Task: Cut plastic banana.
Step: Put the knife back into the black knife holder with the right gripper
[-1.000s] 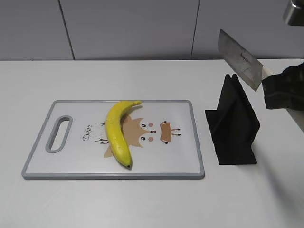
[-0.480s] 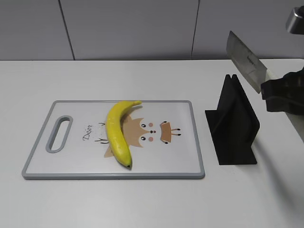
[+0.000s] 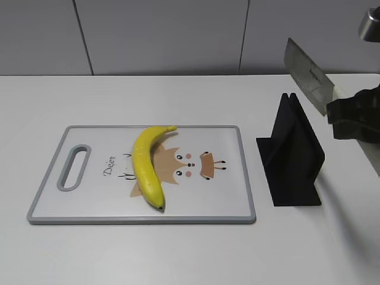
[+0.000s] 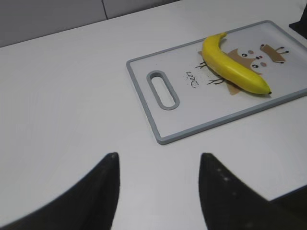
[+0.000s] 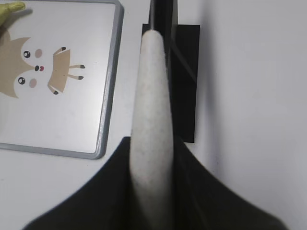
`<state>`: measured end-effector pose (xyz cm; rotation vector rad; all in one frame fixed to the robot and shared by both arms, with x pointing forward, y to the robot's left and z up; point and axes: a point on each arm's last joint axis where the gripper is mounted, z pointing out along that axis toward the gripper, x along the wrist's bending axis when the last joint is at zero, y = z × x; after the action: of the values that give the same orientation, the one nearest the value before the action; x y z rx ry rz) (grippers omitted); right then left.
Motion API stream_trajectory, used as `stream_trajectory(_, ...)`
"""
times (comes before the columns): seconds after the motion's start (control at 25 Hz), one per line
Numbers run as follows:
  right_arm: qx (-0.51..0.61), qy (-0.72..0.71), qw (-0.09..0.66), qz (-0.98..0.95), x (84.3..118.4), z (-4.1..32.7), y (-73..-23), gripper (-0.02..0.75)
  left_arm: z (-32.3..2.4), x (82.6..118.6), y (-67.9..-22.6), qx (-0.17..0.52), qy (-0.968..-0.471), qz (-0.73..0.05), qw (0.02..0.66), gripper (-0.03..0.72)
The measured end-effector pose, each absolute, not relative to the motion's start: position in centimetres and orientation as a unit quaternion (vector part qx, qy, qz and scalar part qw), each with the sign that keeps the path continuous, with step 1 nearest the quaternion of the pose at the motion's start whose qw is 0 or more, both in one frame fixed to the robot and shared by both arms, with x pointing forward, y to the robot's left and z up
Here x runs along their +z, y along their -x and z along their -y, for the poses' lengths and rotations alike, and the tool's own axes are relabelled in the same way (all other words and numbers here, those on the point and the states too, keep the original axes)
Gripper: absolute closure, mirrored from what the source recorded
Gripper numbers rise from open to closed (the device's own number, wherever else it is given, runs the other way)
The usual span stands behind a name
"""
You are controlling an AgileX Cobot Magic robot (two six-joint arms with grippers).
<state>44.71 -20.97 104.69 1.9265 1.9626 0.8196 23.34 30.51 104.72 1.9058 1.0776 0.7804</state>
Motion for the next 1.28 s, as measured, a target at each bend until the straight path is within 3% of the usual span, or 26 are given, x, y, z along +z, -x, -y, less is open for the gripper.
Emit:
stream_trajectory(0.4,0.283,-0.665,0.135,-0.677,104.7,21.0,-44.7,0.561,-30.5,104.8,-23.4,0.318,-0.747,-0.428,0.397,0.185)
stream_trajectory(0.84,0.273,-0.667,0.132,-0.681,103.3,20.4,-46.0,0.561,-30.3,104.8,-23.3,0.376,-0.670,-0.540,0.343,0.189)
stream_trajectory(1.28,0.262,-0.680,0.143,-0.670,101.8,20.2,-47.3,0.561,-30.3,104.8,-23.3,0.378,-0.667,-0.544,0.341,0.189)
